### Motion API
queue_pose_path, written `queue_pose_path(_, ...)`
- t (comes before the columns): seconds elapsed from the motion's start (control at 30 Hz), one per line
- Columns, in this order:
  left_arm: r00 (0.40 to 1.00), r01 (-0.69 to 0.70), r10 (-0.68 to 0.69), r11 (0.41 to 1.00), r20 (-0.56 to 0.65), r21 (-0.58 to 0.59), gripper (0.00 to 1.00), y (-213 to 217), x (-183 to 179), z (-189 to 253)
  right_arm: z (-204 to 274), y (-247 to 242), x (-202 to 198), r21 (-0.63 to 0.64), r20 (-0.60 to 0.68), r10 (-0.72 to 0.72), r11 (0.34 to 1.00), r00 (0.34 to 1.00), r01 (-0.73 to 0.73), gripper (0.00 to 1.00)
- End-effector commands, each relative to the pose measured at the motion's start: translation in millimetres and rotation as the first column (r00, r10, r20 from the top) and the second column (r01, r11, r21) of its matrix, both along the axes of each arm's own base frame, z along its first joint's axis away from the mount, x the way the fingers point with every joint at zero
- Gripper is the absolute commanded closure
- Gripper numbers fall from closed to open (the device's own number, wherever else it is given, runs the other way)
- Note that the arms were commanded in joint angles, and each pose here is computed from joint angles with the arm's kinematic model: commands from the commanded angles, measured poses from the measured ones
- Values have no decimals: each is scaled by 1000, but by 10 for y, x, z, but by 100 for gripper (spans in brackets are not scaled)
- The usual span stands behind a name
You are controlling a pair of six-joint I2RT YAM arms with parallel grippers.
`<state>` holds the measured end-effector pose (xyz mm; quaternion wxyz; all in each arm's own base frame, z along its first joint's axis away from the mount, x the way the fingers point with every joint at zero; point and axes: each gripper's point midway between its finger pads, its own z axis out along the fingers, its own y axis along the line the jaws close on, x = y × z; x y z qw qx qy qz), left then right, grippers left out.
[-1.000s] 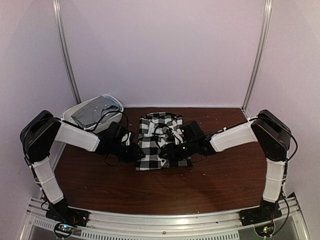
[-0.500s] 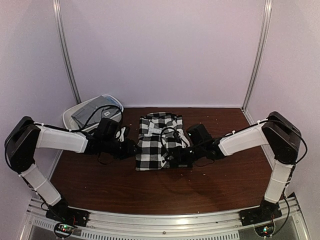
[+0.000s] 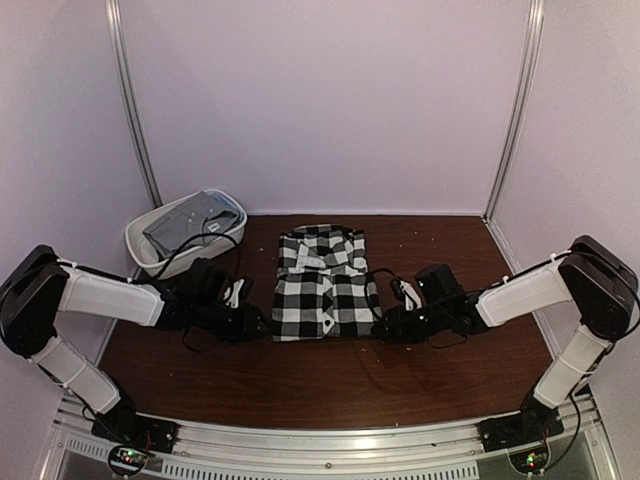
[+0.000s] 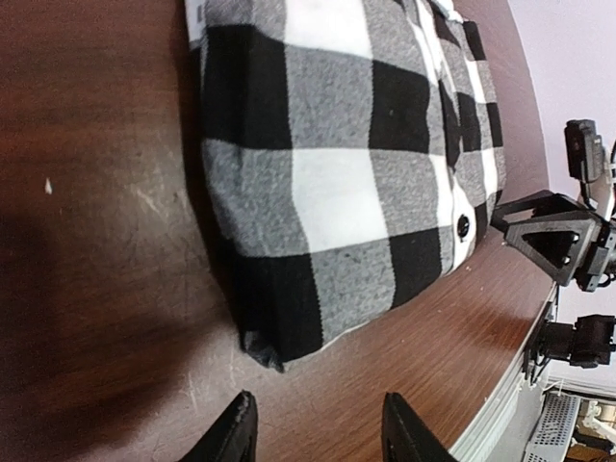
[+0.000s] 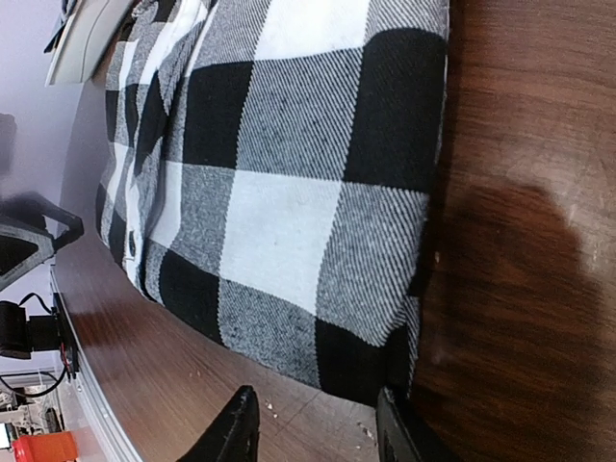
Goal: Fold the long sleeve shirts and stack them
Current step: Pick up the 2/3-rectangle-folded shirt from the center of the board.
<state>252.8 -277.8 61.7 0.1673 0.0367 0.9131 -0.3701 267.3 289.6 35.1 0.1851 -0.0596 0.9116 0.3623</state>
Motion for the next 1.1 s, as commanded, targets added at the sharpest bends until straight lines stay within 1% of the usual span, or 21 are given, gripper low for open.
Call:
queue_pose_path(0.0,1000,-7,8,999,14,-47,55,-1,-48,32,110,-103,5,7,34,-46,999,998,46,56)
queue_pose_path(0.17,1000,-6,6,998,-13,-56,56,-17,-101,-87,59,-199,-9,-14,32,-81,997,996,82,57)
queue_pose_path(0.33,1000,-24,23,998,-14,-52,56,-39,-66,-129,17,-273,2,-41,41,-89,995,995,90,58)
queue_pose_path(0.6,999,-34,33,999,-32,-22,58,-74,8,-221,-38,-165,38,-25,18,-48,999,999,48,60)
queue_pose_path(0.9,998,-22,21,1000,-61,-12,59,-102,-21,-314,-143,-113,-3,-23,-15,-13,1000,1000,13,63)
queue_pose_path(1.07,997,-13,12,1000,-72,-10,65,-141,2,-354,-146,-109,0,-27,-20,-11,1000,1000,11,66)
